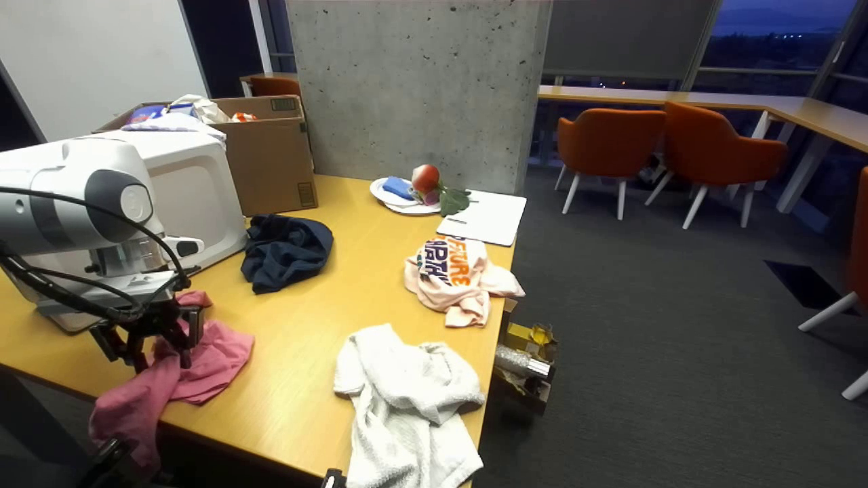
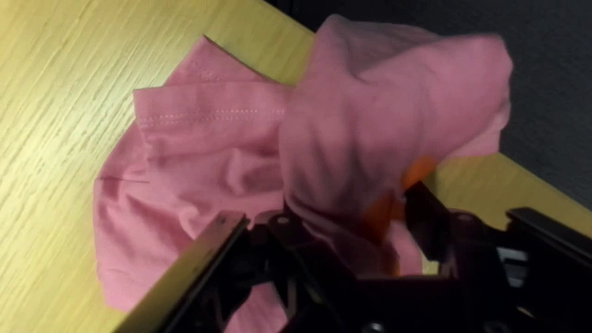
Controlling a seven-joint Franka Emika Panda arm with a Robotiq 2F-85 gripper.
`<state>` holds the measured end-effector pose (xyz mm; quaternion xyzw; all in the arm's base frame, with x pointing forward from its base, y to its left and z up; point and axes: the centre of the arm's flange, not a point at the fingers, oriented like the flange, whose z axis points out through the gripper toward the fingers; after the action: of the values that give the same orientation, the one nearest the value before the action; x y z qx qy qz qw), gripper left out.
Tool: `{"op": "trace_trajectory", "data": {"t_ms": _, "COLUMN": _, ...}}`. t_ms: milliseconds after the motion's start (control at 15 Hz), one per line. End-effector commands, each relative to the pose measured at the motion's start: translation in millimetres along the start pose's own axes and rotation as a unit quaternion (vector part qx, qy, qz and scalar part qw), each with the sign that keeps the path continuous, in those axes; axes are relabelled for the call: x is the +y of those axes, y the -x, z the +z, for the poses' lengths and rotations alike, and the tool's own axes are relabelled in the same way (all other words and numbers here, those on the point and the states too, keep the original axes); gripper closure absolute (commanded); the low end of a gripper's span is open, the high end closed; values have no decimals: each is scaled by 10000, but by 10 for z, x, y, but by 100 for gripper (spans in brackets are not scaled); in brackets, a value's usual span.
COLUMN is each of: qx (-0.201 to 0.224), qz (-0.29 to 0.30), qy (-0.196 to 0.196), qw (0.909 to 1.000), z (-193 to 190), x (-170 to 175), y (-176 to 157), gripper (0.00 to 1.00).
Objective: Put the pink shirt on the blue shirt, then put them on the peach shirt, then put them on the white towel and move them backwards
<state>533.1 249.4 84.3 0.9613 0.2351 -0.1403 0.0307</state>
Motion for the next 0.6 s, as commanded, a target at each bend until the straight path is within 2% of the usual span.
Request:
{"op": "trace_trajectory", "data": {"t_ms": 0, "qx": -134, "qz": 96, "qy": 93, "qw": 9998, "z": -50, "x": 35, "y": -159, "gripper": 73}}
{"op": "trace_trajectory", "data": {"t_ms": 200, "qx": -148, "qz": 213, "qy": 88, "qw": 9996, "z": -187, "x": 205, "y": -218, "gripper": 95}}
{"op": "trace_trajectory", "data": {"t_ms": 267, "qx": -118, "qz": 293, "qy": 108, "qw": 9994, "z": -278, "x": 321, "y": -227, "gripper": 99}}
{"op": "trace_trajectory", "data": {"t_ms": 533, "qx": 12, "qz": 654, "qy": 245, "qw": 9976, "z": -604, "x": 902, "y": -366, "gripper": 98}}
